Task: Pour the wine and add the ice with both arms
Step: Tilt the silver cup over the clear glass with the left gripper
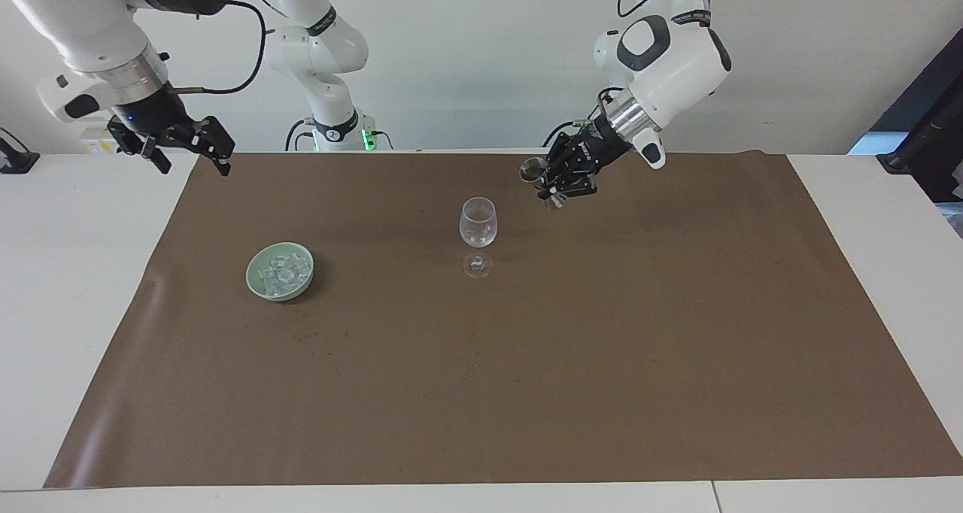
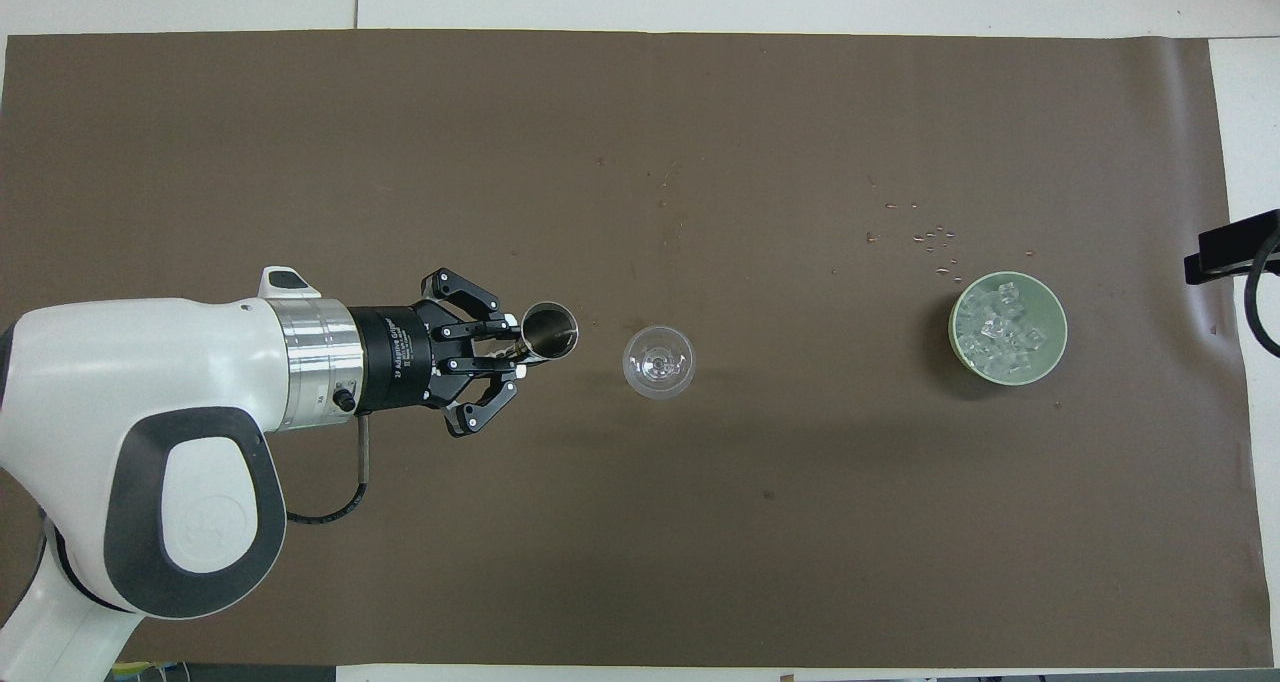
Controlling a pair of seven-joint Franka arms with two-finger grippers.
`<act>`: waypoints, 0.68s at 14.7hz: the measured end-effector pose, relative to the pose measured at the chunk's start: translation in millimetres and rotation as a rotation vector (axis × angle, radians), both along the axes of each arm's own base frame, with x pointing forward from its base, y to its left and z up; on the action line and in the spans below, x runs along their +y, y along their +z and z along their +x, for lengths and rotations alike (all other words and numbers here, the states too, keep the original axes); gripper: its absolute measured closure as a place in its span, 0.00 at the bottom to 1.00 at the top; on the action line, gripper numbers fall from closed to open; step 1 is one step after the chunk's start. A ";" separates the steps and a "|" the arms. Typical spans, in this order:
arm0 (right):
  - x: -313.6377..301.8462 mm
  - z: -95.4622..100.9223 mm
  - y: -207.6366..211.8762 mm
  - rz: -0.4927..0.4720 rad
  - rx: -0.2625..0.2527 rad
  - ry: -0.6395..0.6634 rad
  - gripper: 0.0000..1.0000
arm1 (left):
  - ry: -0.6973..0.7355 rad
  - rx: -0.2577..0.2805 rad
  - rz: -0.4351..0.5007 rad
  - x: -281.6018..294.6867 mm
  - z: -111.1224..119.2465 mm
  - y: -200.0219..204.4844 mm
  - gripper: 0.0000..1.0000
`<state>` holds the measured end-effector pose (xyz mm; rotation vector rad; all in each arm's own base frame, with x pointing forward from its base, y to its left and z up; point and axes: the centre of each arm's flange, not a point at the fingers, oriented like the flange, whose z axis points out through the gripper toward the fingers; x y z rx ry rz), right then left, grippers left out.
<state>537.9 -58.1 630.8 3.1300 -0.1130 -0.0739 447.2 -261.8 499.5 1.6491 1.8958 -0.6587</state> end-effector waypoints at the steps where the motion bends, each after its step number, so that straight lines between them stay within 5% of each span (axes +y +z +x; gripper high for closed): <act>1: 0.0 0.0 0.0 0.000 0.000 0.000 0.00 | -0.001 -0.005 0.006 -10.3 -1.6 -5.2 0.78; 10: 0.0 0.0 0.0 0.000 0.000 0.000 0.00 | -0.080 -0.051 0.221 -52.5 -0.1 -31.8 0.78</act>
